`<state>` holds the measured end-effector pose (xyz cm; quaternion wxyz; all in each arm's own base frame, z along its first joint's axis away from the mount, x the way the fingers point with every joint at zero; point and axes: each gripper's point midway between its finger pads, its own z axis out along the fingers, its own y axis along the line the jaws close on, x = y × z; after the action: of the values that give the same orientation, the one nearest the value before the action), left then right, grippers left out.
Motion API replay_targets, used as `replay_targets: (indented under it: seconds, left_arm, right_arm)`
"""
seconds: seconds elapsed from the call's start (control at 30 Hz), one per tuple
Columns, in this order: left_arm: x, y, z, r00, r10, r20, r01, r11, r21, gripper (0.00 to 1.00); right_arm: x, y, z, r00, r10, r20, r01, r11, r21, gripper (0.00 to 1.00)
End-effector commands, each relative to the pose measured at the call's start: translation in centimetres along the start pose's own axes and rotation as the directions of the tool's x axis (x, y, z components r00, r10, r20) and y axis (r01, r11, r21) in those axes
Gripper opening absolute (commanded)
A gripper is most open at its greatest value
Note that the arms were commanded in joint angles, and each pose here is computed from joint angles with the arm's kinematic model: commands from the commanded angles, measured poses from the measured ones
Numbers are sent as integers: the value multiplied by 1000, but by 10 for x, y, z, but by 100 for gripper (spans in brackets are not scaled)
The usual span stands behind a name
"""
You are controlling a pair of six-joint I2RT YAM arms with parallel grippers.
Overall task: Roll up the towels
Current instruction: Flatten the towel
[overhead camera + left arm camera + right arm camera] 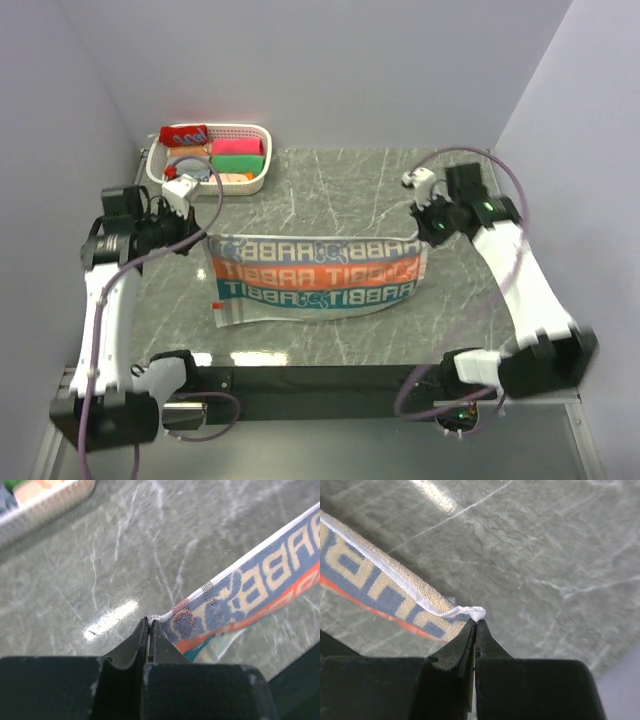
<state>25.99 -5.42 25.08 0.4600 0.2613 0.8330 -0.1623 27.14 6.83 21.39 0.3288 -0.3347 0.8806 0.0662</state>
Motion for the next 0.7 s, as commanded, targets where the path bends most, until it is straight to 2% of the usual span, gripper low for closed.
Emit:
replay_targets:
  seconds: [0.0,0.03,0.07,0.1,0.13,0.17,0.2,0.23,0.27,0.4,0.47,0.5,0.53,0.57,0.67]
  left_arm:
    - [16,43,38,992,-119,-45,115,989,-96,1]
    - [14,53,48,993,-118,-31,114,988,-108,0]
    - [28,62,66,983,-167,-78,159,982,-102,0]
    - [33,69,75,979,-179,-96,168,980,-110,0]
    - [30,79,86,979,-186,-82,175,977,-122,1]
    - [40,87,102,971,-213,-112,200,973,-119,1]
    - [40,94,110,971,-215,-107,201,972,-125,0]
    - [39,102,116,970,-221,-102,205,968,-146,1]
    - [41,112,129,971,-219,-98,203,967,-155,1]
    - [46,147,153,968,-225,-108,196,953,-230,0]
    - [52,156,167,961,-243,-135,208,951,-231,1]
    - [54,158,171,957,-250,-148,215,951,-221,6]
    - [53,162,177,954,-255,-158,219,952,-213,13]
    - [52,162,178,952,-261,-162,226,952,-206,30]
    - [45,156,167,952,-258,-162,226,954,-196,51]
  right_arm:
    - [-13,-29,69,995,76,-64,-76,997,-7,0]
    - [-23,-32,80,993,93,-65,-94,995,-13,0]
    - [-26,-33,94,991,100,-86,-103,994,-28,0]
    - [-16,-35,126,980,122,-159,-132,990,-50,0]
    - [-32,-41,135,981,129,-143,-137,990,-45,0]
    - [-23,-43,164,967,157,-200,-172,983,-62,0]
    - [-24,-46,175,961,173,-216,-190,980,-63,0]
    - [-43,-54,181,964,194,-185,-206,977,-48,0]
    - [-38,-59,200,953,216,-214,-229,973,-38,0]
    - [-57,-76,224,940,289,-181,-290,957,20,0]
    - [-61,-80,231,936,299,-183,-299,954,30,9]
    - [-58,-83,231,928,316,-195,-312,949,54,17]
    - [-55,-85,231,924,324,-203,-318,946,64,37]
    - [-54,-88,227,922,331,-200,-321,944,80,43]
    - [-49,-88,207,917,347,-196,-338,938,79,43]
